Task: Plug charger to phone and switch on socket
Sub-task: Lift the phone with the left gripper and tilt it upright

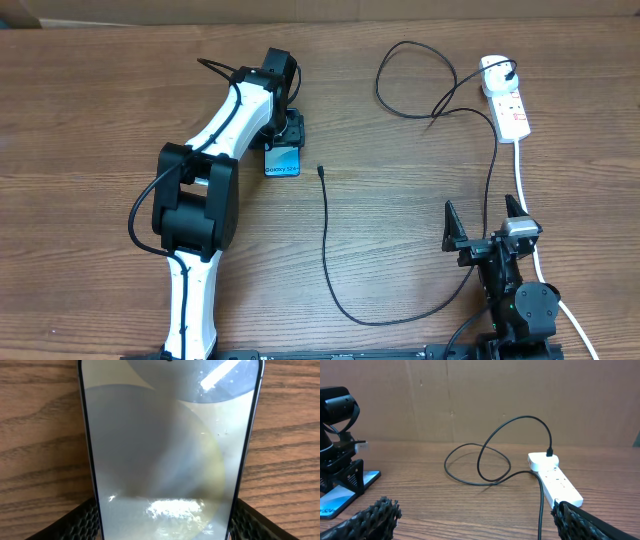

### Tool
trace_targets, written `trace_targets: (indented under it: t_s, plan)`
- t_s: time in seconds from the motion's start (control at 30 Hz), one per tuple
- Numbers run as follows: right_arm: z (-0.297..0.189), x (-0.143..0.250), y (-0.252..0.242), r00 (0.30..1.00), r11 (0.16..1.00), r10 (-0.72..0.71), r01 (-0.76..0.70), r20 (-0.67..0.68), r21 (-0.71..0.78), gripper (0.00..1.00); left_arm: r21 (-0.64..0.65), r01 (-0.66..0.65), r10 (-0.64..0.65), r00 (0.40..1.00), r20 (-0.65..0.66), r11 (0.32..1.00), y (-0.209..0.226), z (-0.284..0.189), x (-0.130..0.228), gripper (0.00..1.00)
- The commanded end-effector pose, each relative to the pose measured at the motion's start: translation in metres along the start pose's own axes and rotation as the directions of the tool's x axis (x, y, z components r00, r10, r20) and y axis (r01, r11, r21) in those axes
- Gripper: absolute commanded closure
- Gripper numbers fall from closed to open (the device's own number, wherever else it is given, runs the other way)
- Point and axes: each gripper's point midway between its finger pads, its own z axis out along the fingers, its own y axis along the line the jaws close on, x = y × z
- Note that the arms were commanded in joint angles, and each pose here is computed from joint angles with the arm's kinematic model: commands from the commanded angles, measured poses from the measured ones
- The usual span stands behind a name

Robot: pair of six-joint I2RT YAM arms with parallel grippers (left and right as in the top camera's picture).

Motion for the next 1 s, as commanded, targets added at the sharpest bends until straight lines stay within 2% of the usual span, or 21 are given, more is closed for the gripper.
trace_targets:
  t_s: [0.0,0.2,0.43,0.67,0.9,0.97]
  plan:
    - [0.0,0.002,-0.002,1.0,1.0,-0.001,0.001,0.002,0.009,0.0,0.038,0.007,-0.004,0.996,-0.091,0.999,-0.007,0.016,0.022,0.32]
    - [0.0,0.002,-0.002,1.0,1.0,-0.001,0.001,0.002,0.009,0.0,0.094,0.015,-0.003,0.992,-0.125,0.996,-0.016,0.014,0.029,0.33]
    - [0.0,0.002,-0.002,1.0,1.0,-0.001,0.001,0.002,0.009,0.0,0.288,0.081,-0.025,0.98,-0.195,0.954,-0.036,0.005,0.033,0.37]
    - [0.0,0.002,-0.002,1.0,1.0,-0.001,0.001,0.002,0.009,0.0,0.525,0.202,-0.055,0.958,-0.283,0.827,-0.05,-0.019,0.029,0.39]
    - [0.0,0.002,-0.002,1.0,1.0,-0.001,0.001,0.002,0.009,0.0,0.641,0.328,-0.101,0.925,-0.365,0.694,-0.052,-0.041,0.021,0.4]
    - [0.0,0.002,-0.002,1.0,1.0,-0.001,0.001,0.002,0.009,0.0,0.687,0.35,-0.091,0.919,-0.384,0.637,-0.055,-0.051,0.019,0.39]
